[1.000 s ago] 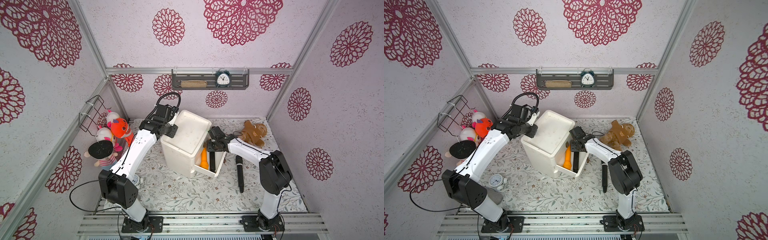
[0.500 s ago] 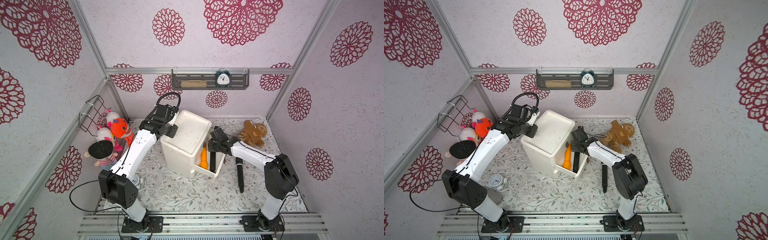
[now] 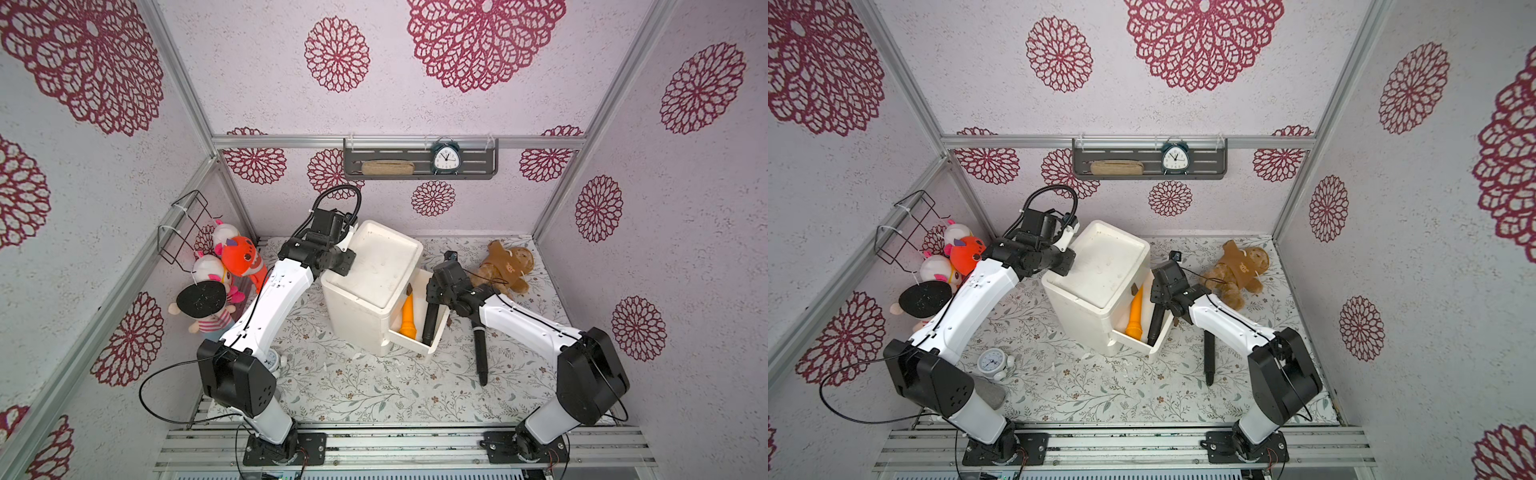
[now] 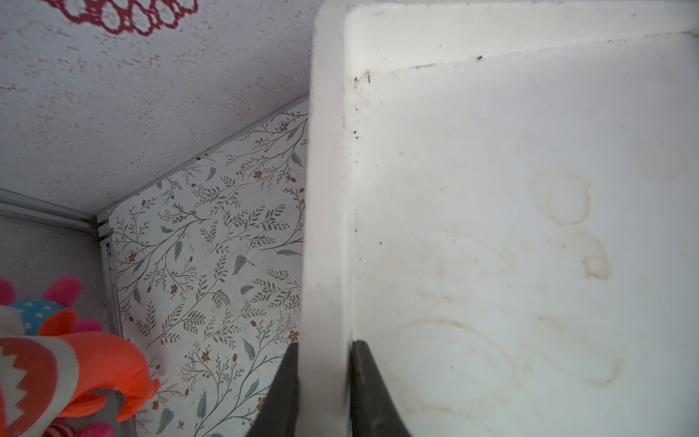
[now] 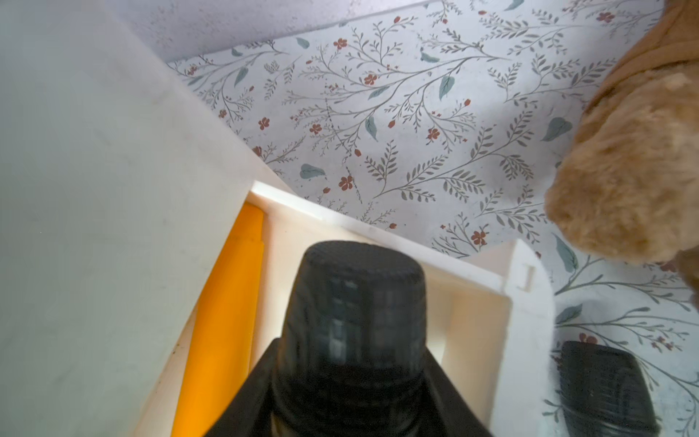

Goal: Take the microphone out of the drawer
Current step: Pick up the microphone from the drawer, then place the microphone at the center of the board.

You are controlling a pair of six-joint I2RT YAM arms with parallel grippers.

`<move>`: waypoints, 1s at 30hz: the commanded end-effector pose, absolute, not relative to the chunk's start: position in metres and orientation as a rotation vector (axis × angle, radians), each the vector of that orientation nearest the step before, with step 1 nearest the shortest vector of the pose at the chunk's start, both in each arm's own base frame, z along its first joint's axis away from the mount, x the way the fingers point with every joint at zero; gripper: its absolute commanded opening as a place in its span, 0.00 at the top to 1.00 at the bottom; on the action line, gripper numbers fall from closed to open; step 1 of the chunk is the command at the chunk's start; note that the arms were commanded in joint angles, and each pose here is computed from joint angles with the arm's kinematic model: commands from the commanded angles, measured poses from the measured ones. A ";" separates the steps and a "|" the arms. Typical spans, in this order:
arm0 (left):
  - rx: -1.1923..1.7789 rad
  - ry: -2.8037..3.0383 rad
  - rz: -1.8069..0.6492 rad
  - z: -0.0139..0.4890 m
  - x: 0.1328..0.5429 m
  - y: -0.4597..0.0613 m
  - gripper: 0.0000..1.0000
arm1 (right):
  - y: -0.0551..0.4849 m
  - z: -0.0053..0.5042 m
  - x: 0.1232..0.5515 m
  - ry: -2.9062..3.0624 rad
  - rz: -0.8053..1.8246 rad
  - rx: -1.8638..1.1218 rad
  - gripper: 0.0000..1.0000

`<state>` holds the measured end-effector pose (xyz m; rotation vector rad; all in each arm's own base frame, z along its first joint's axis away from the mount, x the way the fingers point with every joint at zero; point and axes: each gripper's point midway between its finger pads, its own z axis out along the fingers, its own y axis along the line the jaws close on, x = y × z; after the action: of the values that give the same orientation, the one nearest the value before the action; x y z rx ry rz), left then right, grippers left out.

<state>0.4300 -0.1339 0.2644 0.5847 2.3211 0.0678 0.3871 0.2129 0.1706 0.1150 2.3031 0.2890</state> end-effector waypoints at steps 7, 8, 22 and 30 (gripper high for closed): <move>0.635 2.439 0.195 0.228 0.420 -0.116 0.99 | 0.199 0.245 0.397 2.033 0.566 0.224 1.00; 0.632 2.438 0.197 0.229 0.420 -0.115 0.99 | 0.196 0.248 0.397 2.015 0.600 0.233 1.00; 0.637 2.439 0.190 0.227 0.420 -0.117 0.99 | 0.131 0.290 0.391 1.877 0.787 0.293 1.00; 0.632 2.442 0.199 0.227 0.420 -0.115 0.99 | 0.098 0.278 0.380 1.940 0.765 0.291 1.00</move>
<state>0.4300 -0.1339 0.2642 0.5830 2.3219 0.0672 0.3902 0.0983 0.2656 0.3603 1.9415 0.7364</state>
